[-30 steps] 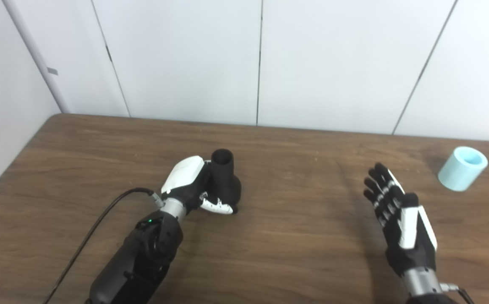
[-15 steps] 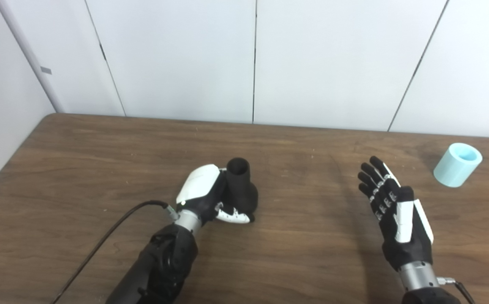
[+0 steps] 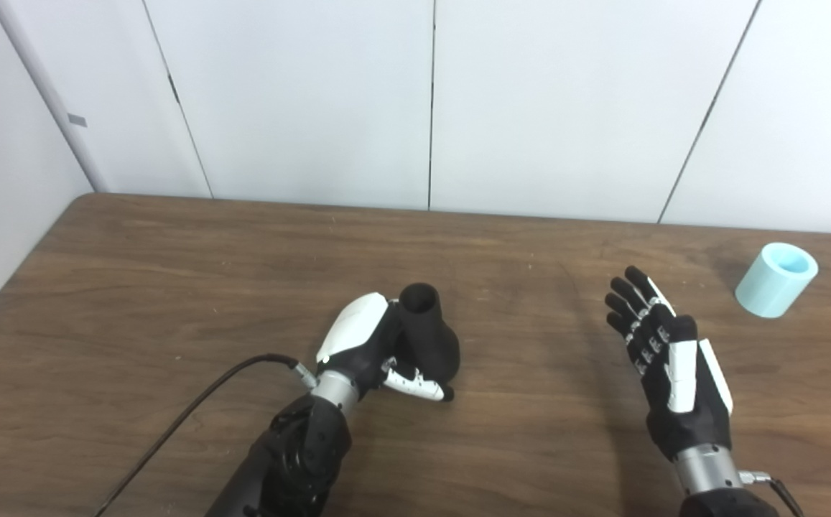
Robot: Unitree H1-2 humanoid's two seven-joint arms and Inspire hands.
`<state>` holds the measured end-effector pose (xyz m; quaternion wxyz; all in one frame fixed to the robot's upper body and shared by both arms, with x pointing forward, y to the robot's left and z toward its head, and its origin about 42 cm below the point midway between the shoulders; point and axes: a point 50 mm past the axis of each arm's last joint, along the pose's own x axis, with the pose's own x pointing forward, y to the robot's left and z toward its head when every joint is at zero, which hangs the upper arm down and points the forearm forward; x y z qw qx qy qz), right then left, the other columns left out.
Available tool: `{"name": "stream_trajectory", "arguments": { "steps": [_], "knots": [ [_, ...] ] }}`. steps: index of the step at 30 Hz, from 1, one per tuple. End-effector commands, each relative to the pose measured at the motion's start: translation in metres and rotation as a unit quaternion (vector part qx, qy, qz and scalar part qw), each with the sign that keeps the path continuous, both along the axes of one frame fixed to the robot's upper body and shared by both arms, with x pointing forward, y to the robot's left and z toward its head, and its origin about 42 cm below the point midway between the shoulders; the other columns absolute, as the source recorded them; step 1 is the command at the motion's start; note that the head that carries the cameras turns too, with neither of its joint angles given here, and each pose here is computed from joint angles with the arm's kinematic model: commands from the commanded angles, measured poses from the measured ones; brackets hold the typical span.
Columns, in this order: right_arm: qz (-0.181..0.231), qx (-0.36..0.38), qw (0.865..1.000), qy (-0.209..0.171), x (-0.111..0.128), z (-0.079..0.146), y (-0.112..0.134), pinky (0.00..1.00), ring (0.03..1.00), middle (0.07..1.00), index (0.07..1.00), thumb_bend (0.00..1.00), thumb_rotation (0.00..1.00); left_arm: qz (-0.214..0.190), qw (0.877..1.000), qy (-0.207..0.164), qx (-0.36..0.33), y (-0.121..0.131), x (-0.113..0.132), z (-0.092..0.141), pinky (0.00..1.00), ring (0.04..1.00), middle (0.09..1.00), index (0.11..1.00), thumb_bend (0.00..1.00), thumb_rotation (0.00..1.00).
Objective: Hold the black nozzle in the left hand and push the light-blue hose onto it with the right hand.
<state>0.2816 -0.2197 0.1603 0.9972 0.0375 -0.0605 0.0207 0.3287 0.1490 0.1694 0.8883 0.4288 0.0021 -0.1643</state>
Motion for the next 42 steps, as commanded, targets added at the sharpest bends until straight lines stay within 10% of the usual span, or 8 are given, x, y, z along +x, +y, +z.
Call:
{"name": "stream_trajectory", "arguments": {
  "steps": [1,31,42],
  "knots": [
    [0.003,0.001,0.999,-0.034,0.005,0.017,0.002,0.91,0.919,0.912,0.933,0.57,1.0,-0.061,0.995,0.081,0.022,-0.02,-0.014,-0.023,0.94,0.887,0.778,0.483,0.52,0.05],
    [0.001,-0.001,0.999,-0.047,0.001,0.024,-0.002,0.92,0.915,0.921,0.931,0.59,1.0,-0.049,0.997,0.034,0.057,-0.018,-0.021,-0.047,0.94,0.879,0.77,0.483,0.52,0.05],
    [0.0,-0.006,0.999,-0.045,-0.001,0.024,-0.002,0.92,0.915,0.921,0.931,0.59,1.0,-0.062,0.996,0.03,0.051,-0.017,-0.023,-0.05,1.0,1.0,0.912,0.482,0.52,0.05]
  ]
}}
